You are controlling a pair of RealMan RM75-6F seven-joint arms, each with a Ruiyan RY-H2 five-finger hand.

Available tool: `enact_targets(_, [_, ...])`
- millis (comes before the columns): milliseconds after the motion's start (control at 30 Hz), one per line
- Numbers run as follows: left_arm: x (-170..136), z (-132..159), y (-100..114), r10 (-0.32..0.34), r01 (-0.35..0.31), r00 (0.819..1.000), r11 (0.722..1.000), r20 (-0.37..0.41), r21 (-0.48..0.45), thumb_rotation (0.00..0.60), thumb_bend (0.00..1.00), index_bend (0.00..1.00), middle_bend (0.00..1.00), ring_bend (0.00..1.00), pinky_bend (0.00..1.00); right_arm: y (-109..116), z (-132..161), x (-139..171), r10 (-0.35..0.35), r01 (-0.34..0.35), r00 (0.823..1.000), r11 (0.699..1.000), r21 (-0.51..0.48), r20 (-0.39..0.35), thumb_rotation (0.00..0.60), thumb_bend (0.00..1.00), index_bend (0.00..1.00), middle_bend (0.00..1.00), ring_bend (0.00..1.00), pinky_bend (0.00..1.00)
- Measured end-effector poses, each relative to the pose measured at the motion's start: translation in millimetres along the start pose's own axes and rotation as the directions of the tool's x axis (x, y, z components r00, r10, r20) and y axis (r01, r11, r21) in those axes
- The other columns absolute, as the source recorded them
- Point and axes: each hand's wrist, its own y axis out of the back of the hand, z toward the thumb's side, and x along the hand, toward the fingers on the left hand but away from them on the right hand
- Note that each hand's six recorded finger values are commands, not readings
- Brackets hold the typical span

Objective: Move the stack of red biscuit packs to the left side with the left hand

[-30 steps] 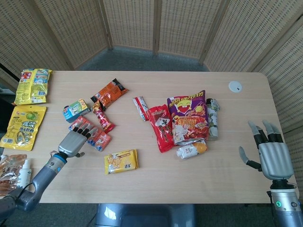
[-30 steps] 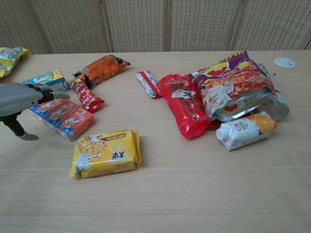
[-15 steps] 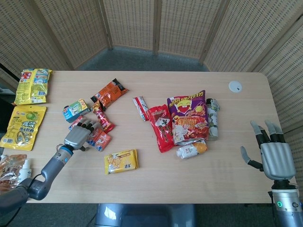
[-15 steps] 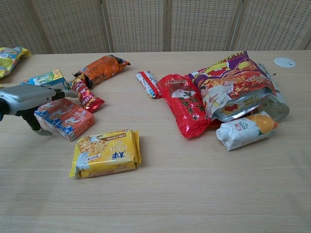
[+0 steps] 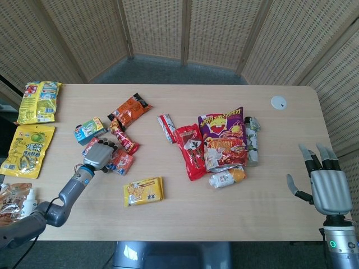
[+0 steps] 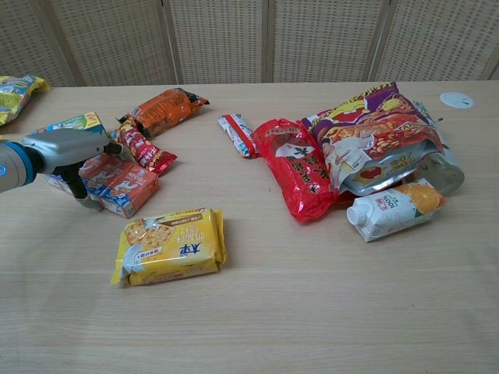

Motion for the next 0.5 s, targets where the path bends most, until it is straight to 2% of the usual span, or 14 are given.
enact_targets(167, [3,3,-4,-0.007,0.007,1.000,1.000,0.003,-0.004,0.600,0.25,0.46,0.45,0.60,0.42,0,0,0,0.003,-0.003,1.000,1.000,-0.004,0.001,0.067,0.44,0.00,0.24,0.00,0.03])
enact_targets(267, [5,6,-5,-0.003,0.003,1.000,1.000,0.007,-0.003,0.600,0.36,0.57,0.53,0.68,0.56,-1,-1,-1,0.005,-0.005,1.000,1.000,-0.005,0.003,0.070,0.44,0.00,0.24,0.00,0.03])
enact_targets(400, [6,9,2,0.038,-0.038,0.999,0.999,0.011,-0.032,0.600,0.42,0.66,0.63,0.77,0.68,-3,-1,-1,0.007,-0.007,1.000,1.000,-0.006,0.003,0.071,0.44,0.00,0.24,0.00,0.03])
enact_targets(500, [5,11,13,0.081,-0.080,0.997,0.995,0.016,-0.065,0.600,0.43,0.69,0.65,0.79,0.69,-4,-1,-1,0.007,-0.007,1.000,1.000,-0.009,0.001,0.072,0.44,0.00,0.24,0.00,0.03])
